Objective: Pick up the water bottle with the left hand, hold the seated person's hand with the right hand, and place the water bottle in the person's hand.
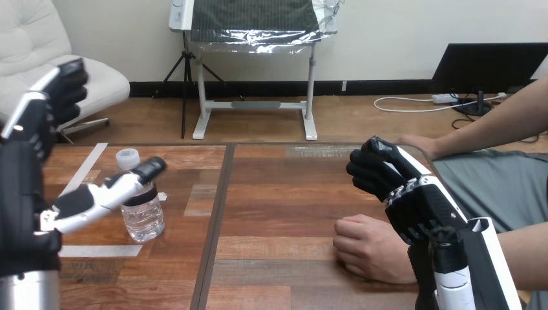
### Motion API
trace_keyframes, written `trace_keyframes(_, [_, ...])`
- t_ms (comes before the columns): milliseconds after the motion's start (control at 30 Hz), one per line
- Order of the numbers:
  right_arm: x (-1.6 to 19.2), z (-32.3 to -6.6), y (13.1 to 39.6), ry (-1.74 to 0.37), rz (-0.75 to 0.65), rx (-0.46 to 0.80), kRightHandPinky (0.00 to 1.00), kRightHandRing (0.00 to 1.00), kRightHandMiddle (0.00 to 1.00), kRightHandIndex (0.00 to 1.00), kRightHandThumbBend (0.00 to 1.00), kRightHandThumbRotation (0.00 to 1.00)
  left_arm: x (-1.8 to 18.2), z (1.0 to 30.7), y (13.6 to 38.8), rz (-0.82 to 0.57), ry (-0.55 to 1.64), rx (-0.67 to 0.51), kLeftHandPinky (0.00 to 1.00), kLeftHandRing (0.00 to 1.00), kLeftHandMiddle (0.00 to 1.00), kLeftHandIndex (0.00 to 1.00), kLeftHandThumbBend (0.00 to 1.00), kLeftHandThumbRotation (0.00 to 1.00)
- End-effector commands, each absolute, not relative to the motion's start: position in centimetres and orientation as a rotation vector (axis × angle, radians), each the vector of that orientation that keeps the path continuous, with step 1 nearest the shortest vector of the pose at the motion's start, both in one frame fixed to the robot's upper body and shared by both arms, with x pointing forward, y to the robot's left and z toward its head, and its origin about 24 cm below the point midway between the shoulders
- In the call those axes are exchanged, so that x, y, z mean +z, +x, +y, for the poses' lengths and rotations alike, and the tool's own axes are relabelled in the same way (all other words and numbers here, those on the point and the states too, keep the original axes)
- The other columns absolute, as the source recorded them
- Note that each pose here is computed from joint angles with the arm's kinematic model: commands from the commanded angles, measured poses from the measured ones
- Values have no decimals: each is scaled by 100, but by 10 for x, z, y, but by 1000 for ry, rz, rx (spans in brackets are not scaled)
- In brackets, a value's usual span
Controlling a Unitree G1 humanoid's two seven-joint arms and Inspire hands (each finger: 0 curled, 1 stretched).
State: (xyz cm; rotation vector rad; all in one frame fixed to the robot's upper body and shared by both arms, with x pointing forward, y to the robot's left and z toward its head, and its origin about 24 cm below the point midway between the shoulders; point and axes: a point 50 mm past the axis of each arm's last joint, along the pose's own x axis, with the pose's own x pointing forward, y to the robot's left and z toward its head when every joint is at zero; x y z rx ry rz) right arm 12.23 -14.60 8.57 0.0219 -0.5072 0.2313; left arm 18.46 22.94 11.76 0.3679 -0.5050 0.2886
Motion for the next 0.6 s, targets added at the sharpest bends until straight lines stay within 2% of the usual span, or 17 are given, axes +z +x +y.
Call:
trace_keyframes(0, [97,-147,127,18,-578,238,85,84,84,85,57,95,133,231,195,-575,380,303,72,79,81,79,100,9])
trace_keyframes(233, [97,-148,128,11,-577,236,84,84,84,85,56,94,134,231,200,-571,381,318,68,78,81,79,100,8])
trace_keyframes(567, [96,-148,129,15,-574,236,84,84,83,85,56,94,131,231,215,-550,389,320,68,80,82,80,100,7])
